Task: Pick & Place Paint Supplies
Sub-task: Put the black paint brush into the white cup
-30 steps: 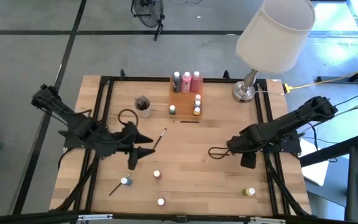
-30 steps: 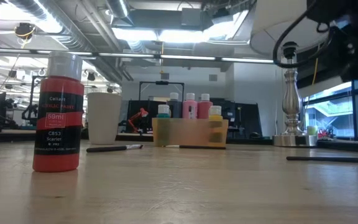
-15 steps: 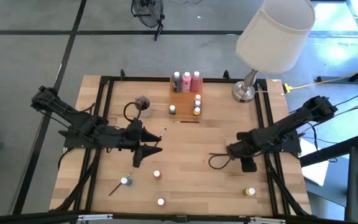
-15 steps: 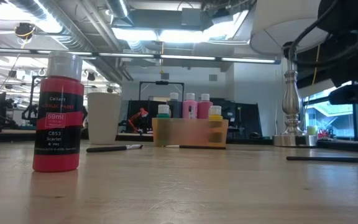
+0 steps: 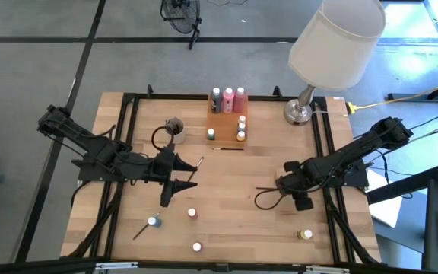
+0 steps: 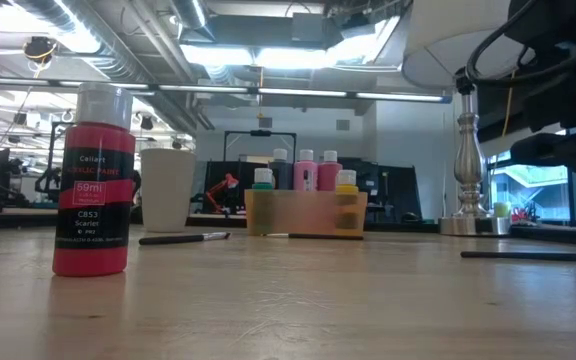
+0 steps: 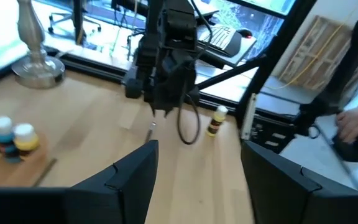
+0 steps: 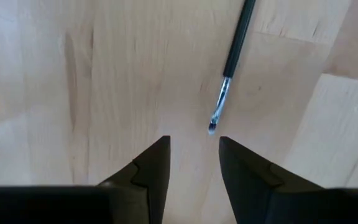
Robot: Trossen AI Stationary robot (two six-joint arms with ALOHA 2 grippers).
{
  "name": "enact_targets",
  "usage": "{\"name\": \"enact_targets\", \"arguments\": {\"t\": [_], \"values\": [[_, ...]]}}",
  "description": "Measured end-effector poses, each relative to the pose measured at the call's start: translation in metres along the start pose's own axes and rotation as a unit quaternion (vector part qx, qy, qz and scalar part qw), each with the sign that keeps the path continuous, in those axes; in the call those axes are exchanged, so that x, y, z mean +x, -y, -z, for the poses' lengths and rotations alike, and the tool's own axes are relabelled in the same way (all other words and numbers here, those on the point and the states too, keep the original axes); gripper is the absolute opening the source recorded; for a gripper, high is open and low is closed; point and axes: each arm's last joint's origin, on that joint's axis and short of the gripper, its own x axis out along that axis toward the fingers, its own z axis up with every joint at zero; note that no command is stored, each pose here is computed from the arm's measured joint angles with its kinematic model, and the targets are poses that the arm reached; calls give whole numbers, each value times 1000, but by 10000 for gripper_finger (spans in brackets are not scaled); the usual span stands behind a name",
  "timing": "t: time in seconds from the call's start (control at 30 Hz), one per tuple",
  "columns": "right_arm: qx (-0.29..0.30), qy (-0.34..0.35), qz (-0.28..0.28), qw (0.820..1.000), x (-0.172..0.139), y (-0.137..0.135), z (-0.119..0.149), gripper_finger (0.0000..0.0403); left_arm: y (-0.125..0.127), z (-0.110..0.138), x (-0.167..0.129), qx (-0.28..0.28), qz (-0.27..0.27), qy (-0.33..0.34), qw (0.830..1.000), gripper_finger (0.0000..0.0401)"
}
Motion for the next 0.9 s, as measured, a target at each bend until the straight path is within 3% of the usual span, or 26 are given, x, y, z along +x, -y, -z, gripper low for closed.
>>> {"name": "enact_targets", "arguments": {"t": [0.27,0.43,0.9], "values": [[-1,27,9,1000,11,2,1,140,-11,-7,6,3,2,3,1000,226],[37,16,36,999,20,6,9,140,-11,-8,7,1,17,-1,1000,226],[34,44,8,998,27,5,7,140,-11,-8,7,0,16,-1,1000,226]]}}
